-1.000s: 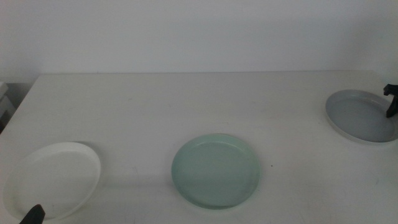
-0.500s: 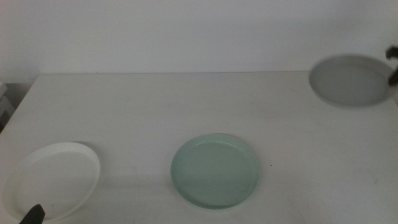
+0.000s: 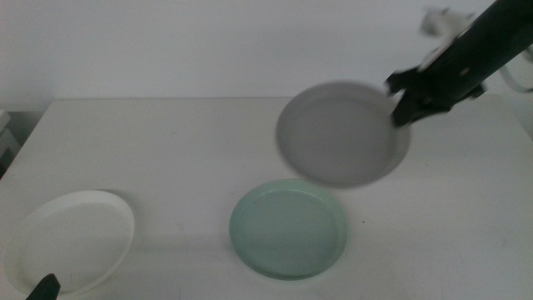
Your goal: Stack the three bowls on top of each other.
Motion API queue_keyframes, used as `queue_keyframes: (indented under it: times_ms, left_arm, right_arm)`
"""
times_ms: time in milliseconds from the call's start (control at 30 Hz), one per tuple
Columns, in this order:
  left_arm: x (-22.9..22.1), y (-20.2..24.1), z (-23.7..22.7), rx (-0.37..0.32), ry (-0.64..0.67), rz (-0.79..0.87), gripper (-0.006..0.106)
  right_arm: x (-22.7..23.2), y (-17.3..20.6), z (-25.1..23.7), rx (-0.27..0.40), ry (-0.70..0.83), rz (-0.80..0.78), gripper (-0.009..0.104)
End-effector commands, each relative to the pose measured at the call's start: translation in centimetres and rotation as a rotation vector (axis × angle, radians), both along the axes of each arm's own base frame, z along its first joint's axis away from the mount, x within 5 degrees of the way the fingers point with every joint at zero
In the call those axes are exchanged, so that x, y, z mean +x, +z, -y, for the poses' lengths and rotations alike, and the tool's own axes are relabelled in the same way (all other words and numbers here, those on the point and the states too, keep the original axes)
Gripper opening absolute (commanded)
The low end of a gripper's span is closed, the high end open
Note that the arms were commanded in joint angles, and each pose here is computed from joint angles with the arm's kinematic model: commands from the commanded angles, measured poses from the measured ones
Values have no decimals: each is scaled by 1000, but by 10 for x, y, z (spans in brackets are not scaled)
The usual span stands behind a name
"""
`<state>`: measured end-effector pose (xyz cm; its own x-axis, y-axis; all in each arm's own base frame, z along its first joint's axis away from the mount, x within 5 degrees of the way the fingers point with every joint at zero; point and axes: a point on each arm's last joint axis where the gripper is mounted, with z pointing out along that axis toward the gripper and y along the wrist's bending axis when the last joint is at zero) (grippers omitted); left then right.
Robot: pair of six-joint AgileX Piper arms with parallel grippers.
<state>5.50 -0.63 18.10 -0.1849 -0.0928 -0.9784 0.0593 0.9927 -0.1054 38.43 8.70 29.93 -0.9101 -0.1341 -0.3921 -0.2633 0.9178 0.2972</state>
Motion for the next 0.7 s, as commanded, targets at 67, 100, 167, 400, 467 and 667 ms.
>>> queue_keyframes:
  times_ms: [67, 100, 167, 400, 467, 667]
  left_arm:
    - [0, 9, -1, -18, 16, 90, 95]
    - [0, 9, -1, -18, 16, 90, 95]
    - [0, 9, -1, -18, 16, 90, 95]
    - [0, 9, -1, -18, 16, 90, 95]
    - [0, 9, -1, -18, 16, 90, 95]
    - [0, 9, -1, -18, 16, 90, 95]
  right_arm:
    - [-19, -2, -31, 32, 29, 53, -1]
    - [-21, -10, -37, 30, 36, 47, -1]
    - [-26, -21, -50, 29, 53, 54, -1]
    - [-36, -53, -80, 37, 69, 73, -1]
    - [-36, -60, -83, 37, 59, 62, -1]
    - [-31, -79, -86, 23, 60, 25, -1]
